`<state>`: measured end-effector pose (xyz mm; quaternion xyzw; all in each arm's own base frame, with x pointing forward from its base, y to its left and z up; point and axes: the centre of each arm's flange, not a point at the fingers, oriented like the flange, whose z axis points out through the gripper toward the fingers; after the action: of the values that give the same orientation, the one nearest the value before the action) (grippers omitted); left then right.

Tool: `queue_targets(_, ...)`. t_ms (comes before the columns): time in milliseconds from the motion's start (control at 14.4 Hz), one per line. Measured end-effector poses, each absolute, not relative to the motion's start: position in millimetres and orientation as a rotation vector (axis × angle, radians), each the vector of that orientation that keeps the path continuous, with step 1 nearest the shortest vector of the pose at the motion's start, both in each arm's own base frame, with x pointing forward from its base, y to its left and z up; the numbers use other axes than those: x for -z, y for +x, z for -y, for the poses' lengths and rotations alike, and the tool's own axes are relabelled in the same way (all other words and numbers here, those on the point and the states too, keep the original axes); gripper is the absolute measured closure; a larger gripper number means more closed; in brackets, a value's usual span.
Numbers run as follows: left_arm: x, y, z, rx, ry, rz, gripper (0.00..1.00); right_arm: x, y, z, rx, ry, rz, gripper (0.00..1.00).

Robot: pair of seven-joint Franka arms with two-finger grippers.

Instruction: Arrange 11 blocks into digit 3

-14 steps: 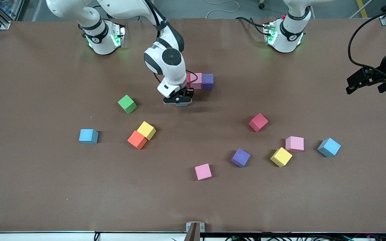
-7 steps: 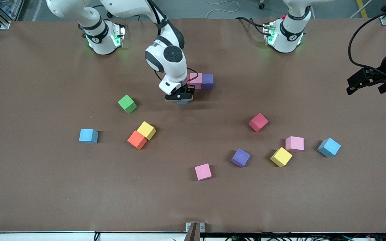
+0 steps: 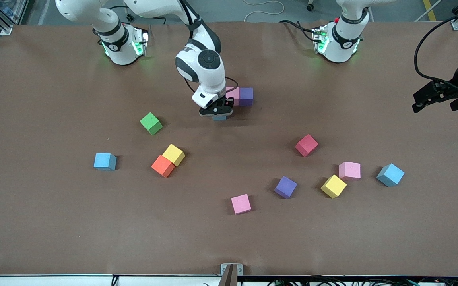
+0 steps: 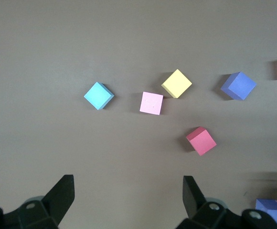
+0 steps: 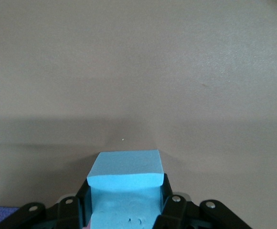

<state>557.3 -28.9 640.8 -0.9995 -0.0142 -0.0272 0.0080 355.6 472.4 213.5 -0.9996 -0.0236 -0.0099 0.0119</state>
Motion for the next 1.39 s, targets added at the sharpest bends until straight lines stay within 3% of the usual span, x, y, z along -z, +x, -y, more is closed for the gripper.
queue_targets(1389,-637,558,28,0.074,-3.124,0.048,0.00,-213,341,-475,0.025,-3.120,0.085,0.44)
